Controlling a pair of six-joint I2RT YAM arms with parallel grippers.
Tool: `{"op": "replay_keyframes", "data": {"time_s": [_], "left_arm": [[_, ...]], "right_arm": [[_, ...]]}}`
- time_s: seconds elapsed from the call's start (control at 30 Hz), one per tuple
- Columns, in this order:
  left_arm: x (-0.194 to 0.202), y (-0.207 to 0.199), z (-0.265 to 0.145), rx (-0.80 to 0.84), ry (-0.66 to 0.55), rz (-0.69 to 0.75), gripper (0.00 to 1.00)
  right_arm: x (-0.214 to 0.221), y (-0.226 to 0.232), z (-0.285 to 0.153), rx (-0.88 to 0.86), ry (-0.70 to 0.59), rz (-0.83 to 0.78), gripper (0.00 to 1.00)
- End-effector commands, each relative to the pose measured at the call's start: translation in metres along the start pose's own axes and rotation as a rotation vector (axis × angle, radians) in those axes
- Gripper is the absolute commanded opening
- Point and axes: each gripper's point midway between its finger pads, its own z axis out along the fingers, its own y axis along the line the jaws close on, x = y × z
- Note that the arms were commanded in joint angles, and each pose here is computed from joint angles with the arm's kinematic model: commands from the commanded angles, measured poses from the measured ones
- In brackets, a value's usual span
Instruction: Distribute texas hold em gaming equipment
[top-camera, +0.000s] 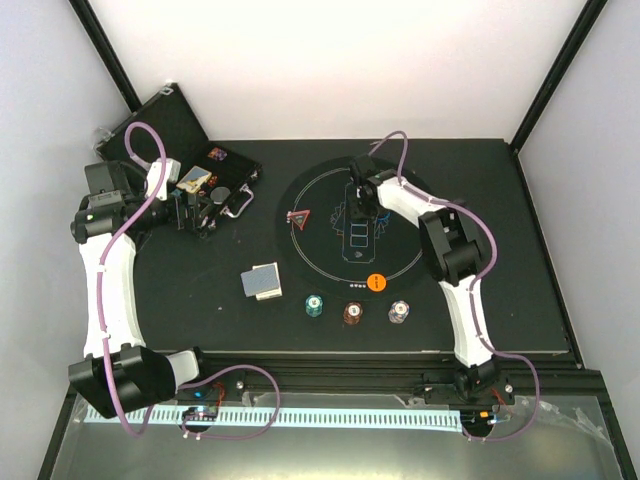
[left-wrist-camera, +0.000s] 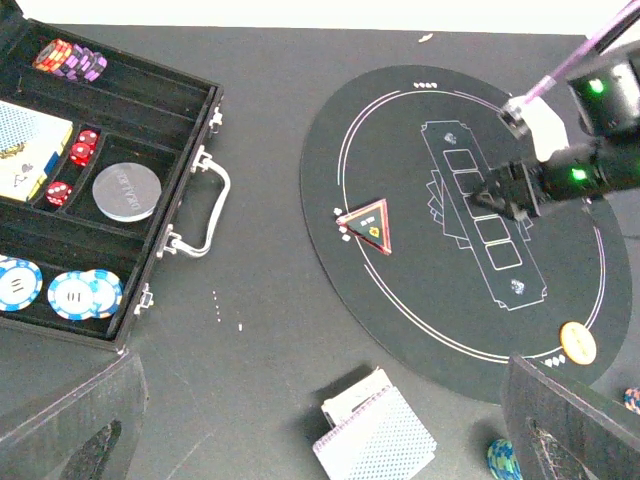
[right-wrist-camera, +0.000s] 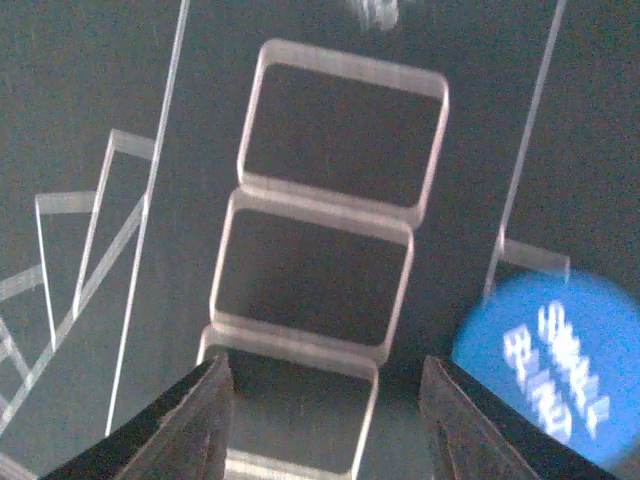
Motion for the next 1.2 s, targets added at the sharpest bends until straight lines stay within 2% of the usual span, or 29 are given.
{"op": "replay_keyframes", "data": {"time_s": [0.0, 0.17, 0.43, 0.53, 0.8, 0.97, 1.17], "left_arm": [[-0.013, -0.002, -0.012, -0.019, -0.032, 0.037, 0.99], [-0.014, -0.002, -0.013, -0.021, -0.032, 0.038, 0.99], [-0.016, -0.003, -0.013, -0.017, -0.039, 0.03, 0.99], [-0.017, -0.004, -0.013, -0.011, -0.042, 0.026, 0.99], [-0.023, -0.005, -0.016, -0.01, -0.055, 0.027, 0.99], [-0.029, -0.006, -0.019, -0.016, -0.062, 0.036, 0.99], [-0.031, -0.006, -0.018, -0.01, -0.065, 0.032, 0.99]], "right_arm": [[0.023, 0.011, -0.028, -0.076, 0.011, -0.026, 0.57], [0.046, 0.005, -0.033, -0.072, 0.047, -0.055, 0.59], [0.054, -0.043, -0.033, 0.042, 0.063, 0.02, 0.45], [0.047, -0.057, -0.029, 0.066, 0.061, 0.041, 0.44], [0.03, -0.054, -0.004, 0.076, 0.086, 0.023, 0.37], [0.023, -0.05, 0.007, 0.067, 0.099, 0.018, 0.29], [0.009, -0.045, 0.008, 0.054, 0.07, 0.021, 0.3]]}}
